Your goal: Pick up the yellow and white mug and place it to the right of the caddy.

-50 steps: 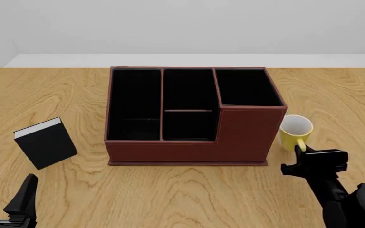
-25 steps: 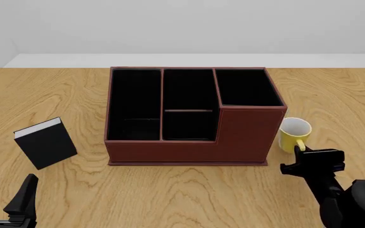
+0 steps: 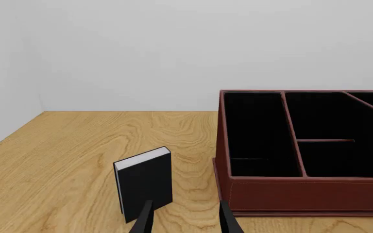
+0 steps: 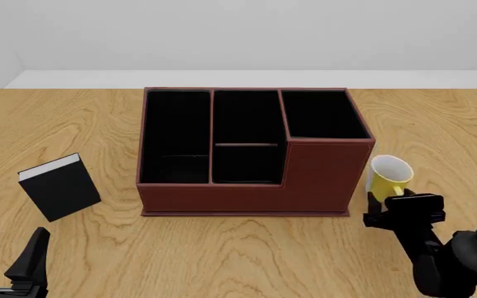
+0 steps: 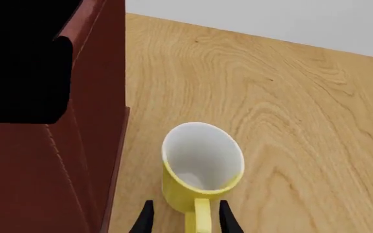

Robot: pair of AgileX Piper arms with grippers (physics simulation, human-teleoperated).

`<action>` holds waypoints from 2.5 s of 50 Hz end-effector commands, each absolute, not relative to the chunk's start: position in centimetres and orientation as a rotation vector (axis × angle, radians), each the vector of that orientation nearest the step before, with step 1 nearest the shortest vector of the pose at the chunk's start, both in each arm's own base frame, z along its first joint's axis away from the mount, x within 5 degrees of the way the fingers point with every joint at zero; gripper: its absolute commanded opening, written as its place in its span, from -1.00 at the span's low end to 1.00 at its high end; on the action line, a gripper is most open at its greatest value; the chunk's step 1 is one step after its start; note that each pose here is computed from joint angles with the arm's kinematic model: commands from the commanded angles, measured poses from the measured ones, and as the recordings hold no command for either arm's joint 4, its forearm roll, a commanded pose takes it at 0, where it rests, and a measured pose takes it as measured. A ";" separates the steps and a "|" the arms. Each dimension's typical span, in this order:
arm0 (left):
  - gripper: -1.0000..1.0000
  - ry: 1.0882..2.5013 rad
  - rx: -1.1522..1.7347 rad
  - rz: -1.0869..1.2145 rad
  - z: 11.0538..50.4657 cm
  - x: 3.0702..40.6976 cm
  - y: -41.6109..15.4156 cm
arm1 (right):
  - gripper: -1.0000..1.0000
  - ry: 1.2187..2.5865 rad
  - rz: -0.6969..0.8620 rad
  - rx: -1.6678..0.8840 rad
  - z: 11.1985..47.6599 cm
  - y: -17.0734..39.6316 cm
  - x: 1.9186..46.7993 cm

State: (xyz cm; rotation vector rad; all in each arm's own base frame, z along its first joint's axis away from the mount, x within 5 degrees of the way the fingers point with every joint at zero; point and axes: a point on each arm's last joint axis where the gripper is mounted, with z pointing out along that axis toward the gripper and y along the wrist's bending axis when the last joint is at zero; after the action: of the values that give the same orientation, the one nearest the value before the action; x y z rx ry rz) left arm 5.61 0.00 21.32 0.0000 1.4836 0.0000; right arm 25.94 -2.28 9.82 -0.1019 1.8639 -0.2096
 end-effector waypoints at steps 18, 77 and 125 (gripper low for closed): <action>1.00 1.484 0.000 0.000 21.3 5.6 0.0 | 1.00 1.925 -0.204 -0.139 8.2 -2.1 25.8; 1.00 1.484 0.000 0.000 21.3 5.6 0.0 | 1.00 1.935 -0.221 -0.136 9.4 -2.2 23.2; 1.00 1.484 0.000 0.000 21.3 5.6 0.0 | 1.00 1.885 -0.195 -0.144 12.5 -1.1 17.0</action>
State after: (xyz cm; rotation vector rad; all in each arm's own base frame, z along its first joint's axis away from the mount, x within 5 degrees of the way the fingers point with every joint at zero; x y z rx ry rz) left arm 5.61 0.00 21.32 0.0000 1.4836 0.0000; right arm 17.75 -1.46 12.43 -0.1621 1.8805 -0.2302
